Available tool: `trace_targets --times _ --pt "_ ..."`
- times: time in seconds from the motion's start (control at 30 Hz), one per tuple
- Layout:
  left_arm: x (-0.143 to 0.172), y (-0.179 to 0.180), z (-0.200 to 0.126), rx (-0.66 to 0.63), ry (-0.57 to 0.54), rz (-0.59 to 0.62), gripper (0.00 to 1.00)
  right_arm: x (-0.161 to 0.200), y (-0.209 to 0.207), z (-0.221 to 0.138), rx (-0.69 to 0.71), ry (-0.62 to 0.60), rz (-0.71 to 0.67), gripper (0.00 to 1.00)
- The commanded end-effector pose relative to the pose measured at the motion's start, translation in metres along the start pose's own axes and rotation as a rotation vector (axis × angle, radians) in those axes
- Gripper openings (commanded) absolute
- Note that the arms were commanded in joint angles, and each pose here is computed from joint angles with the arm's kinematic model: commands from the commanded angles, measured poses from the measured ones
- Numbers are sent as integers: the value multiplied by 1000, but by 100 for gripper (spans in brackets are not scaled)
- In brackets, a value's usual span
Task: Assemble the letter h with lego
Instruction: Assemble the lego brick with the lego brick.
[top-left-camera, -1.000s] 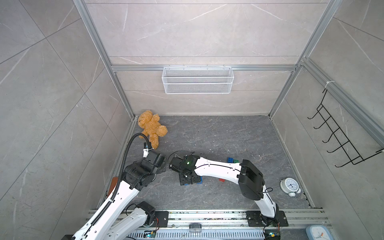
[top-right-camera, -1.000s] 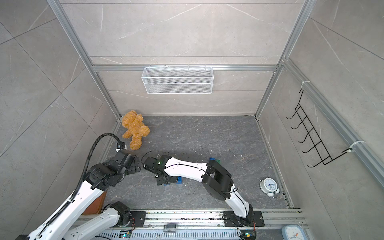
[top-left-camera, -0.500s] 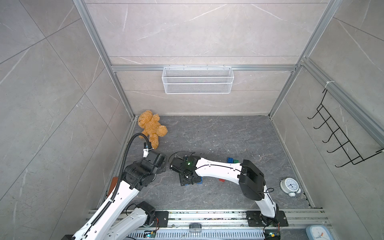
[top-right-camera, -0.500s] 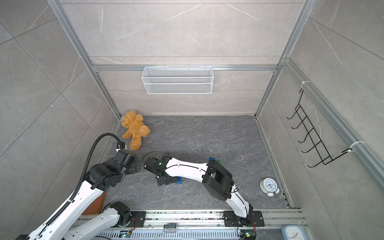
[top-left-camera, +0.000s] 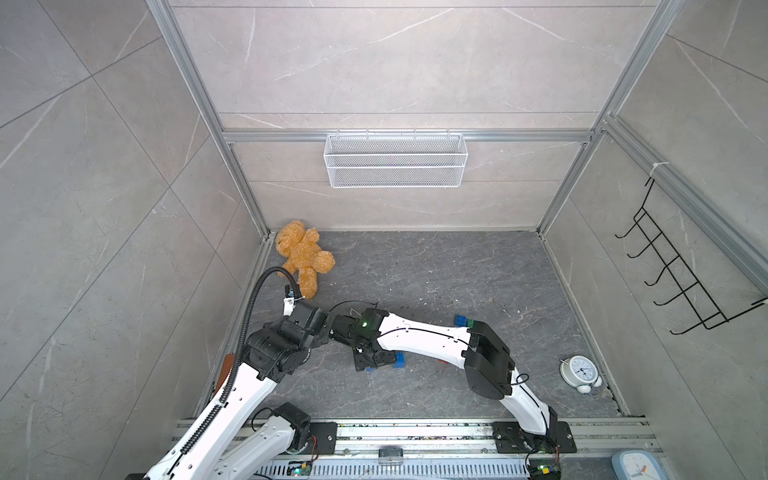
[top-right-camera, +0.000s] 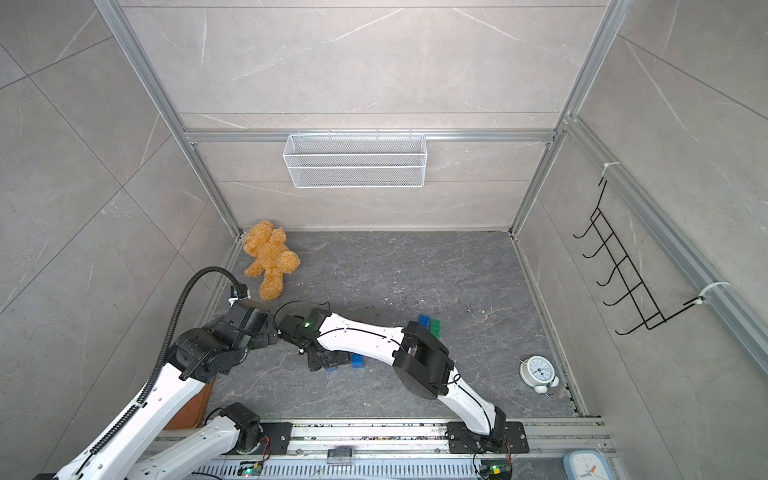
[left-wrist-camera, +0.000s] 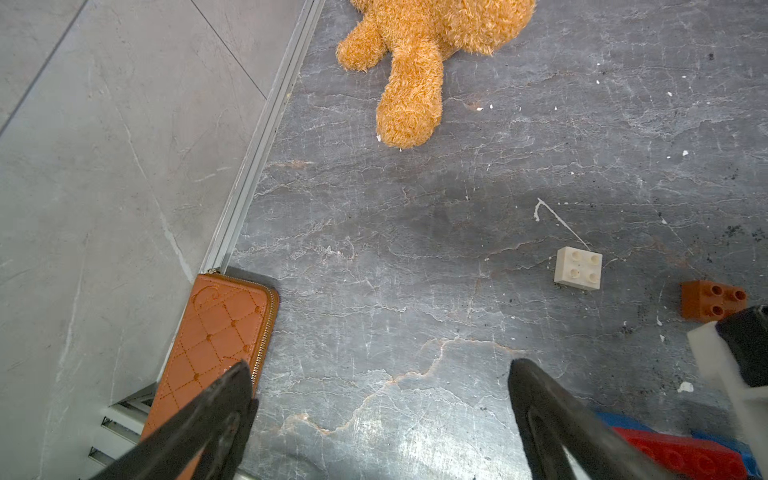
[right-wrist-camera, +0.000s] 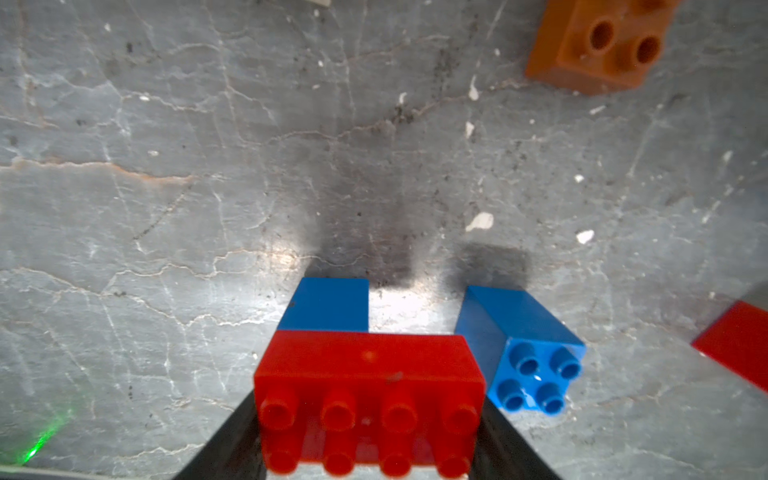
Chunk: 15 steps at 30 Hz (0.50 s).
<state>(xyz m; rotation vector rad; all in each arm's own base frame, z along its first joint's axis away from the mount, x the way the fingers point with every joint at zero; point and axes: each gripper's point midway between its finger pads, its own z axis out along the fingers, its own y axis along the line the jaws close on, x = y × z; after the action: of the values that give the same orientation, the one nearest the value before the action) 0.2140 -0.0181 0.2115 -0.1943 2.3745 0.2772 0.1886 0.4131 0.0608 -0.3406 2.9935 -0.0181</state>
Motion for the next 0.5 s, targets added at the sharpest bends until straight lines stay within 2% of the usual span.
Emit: trace_targets --times 0.0,0.27,0.47 --pt "-5 -2 -3 19 -25 -7 98 -5 -4 -22 -17 -39 42 0" --pt "-13 19 -18 -18 -103 -81 98 -10 -19 -44 -57 -95 55 0" --pt "-16 38 -28 -49 -165 -151 99 -11 -32 -48 -64 -108 65 0"
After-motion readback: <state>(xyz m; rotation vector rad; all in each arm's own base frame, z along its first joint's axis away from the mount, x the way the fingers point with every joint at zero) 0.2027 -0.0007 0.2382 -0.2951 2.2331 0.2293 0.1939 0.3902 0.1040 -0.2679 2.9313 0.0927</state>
